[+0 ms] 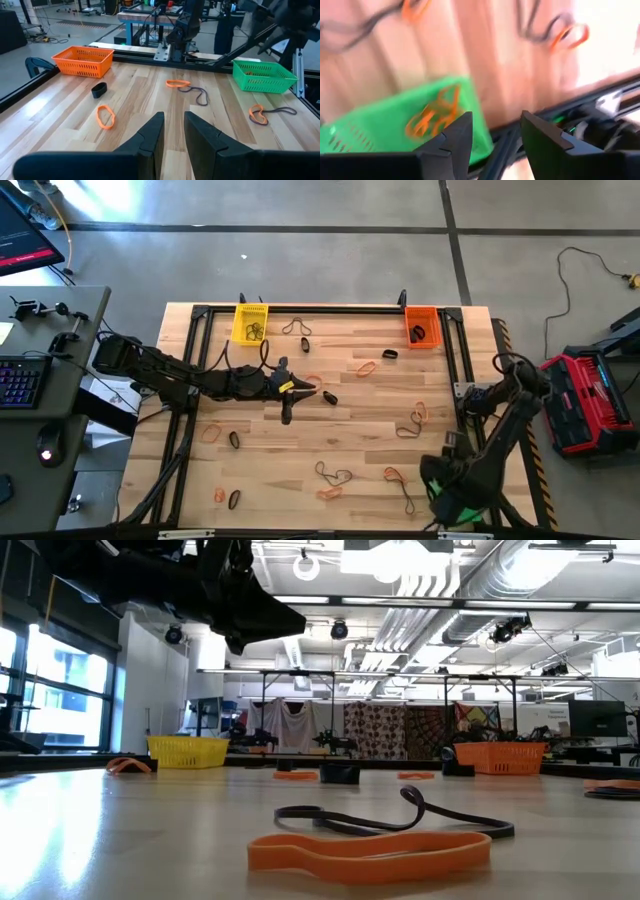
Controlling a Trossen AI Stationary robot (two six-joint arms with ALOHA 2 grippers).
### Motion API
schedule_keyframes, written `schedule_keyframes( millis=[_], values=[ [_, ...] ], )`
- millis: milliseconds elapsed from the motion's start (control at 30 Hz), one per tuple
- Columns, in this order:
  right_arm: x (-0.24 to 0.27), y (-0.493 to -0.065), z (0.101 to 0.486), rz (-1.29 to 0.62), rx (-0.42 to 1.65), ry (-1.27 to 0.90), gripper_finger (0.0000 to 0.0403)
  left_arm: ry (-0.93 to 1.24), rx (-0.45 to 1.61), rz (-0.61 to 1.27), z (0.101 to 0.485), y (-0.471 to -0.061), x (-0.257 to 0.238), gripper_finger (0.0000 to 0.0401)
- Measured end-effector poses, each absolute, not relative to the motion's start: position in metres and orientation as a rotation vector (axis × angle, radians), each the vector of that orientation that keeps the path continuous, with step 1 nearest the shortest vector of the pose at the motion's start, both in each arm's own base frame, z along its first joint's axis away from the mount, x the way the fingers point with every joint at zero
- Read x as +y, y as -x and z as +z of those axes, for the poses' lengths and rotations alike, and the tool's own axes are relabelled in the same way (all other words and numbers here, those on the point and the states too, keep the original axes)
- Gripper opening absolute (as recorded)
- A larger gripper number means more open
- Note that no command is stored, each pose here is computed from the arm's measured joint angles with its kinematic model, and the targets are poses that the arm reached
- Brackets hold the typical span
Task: Sort rubber bands into baskets
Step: Put the purple rubber band into the yellow bin
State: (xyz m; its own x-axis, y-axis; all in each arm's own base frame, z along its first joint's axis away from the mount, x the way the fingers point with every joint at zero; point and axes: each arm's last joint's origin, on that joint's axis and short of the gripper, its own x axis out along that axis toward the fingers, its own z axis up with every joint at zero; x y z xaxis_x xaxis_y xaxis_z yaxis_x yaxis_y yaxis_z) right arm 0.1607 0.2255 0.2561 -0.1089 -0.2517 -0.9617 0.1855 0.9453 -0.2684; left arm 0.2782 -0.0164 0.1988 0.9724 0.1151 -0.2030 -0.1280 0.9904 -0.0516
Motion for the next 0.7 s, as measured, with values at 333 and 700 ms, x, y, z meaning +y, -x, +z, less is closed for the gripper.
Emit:
schedule_keyframes(
  millis=[333, 700],
  values=[
    [0.161, -0.2, 0.216, -0.527, 1.616, -0.183, 0.0154, 0.067, 0.226, 0.121, 0.197, -0.278, -0.016, 0.0064],
    [0.103, -0.173, 0.166, -0.744, 1.422, -0.603, 0.0154, 0.065, 0.249, 0.118, 0.194, -0.277, -0.017, 0.0064]
  ],
)
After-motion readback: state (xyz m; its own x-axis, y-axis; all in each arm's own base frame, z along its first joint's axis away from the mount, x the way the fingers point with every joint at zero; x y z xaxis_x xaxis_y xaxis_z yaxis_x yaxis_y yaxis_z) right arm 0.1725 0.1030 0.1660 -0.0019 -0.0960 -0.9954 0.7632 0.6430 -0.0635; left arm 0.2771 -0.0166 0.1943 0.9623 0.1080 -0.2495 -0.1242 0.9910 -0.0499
